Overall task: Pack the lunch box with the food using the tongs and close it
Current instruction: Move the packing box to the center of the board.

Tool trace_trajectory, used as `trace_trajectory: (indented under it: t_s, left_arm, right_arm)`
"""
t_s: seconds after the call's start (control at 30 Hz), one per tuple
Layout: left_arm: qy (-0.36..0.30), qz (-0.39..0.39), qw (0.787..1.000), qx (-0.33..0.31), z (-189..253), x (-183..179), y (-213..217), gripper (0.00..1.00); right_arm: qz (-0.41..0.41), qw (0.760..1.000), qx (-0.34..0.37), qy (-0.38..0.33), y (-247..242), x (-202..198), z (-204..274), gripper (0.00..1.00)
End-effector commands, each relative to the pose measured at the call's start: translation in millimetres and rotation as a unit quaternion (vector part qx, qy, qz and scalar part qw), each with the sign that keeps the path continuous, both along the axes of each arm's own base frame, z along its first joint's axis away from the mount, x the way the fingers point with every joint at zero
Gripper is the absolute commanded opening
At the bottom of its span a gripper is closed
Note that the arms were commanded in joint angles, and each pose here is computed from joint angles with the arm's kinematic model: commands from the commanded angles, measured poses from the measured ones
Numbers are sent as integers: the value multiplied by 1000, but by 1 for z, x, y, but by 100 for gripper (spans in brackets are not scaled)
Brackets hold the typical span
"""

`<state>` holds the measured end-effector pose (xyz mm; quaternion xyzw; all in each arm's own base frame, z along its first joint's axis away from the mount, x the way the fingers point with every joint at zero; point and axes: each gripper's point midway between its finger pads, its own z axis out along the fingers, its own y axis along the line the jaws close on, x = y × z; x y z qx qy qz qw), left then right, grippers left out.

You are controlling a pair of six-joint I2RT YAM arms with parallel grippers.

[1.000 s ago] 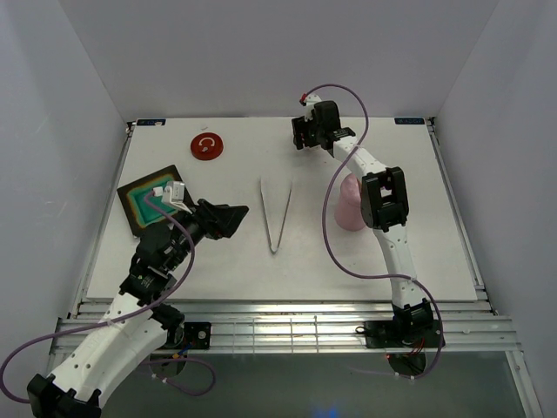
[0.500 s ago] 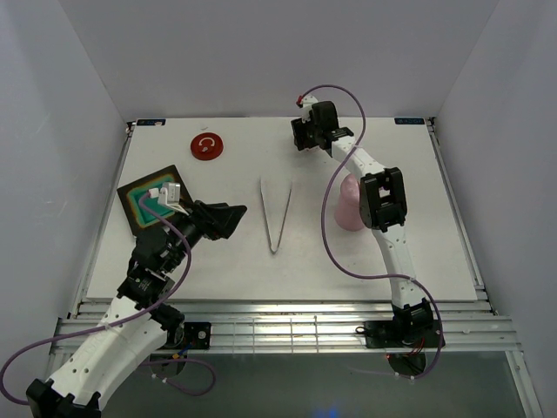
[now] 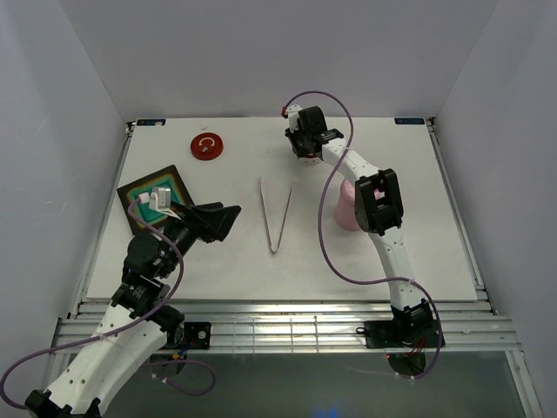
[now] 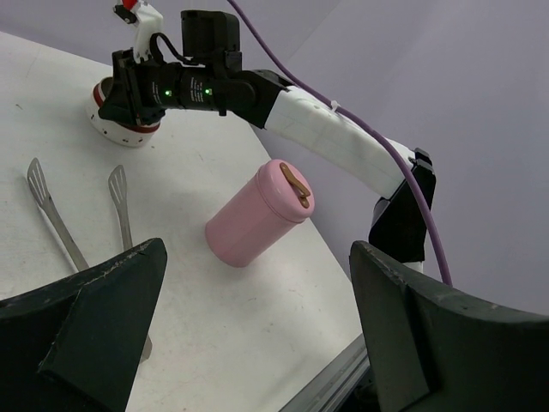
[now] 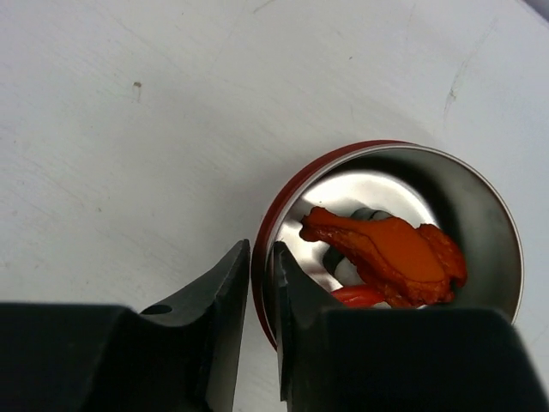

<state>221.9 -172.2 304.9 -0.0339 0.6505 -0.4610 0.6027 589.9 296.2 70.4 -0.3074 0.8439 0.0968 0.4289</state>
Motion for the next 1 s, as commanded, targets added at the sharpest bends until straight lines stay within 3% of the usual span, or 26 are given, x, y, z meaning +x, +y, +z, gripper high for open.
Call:
trace_trajectory:
  t_s: [0.0,0.1,0.33,0.63,0.7,0.73,0.77,0.97]
  left_arm:
    - [-10,11,1000,-1,9,-3,6,98]
    - [-9,10,1000,0,10,-4,6,98]
    - [-13,1,1000,-9,21,-13,7,98]
    - [-10,35,999,-8,20,-17,23,98]
    - [-11,36,999,-9,23,-19,24,98]
    - [-11,38,999,-9,25,-19,25,98]
    - [-8,41,999,-7,26,-20,27,98]
    - [-29,42,999,-18,49,-33,35,98]
  right_arm:
    - [6,1000,-5,-10,1,-16,39,22]
    - [10,1000,-12,-1,3,-29,42,8]
    - [-11,997,-67,-31,7,-56,76,8]
    - [-32,999,7,-18,6,-114,136,8]
    - [-24,999,26,19,8,-137,122,8]
    - [-16,999,41,11,10,-151,137,8]
    - [-14,999,37,22,9,-163,118,8]
    - [-3,997,74,31,15,-214,112,8]
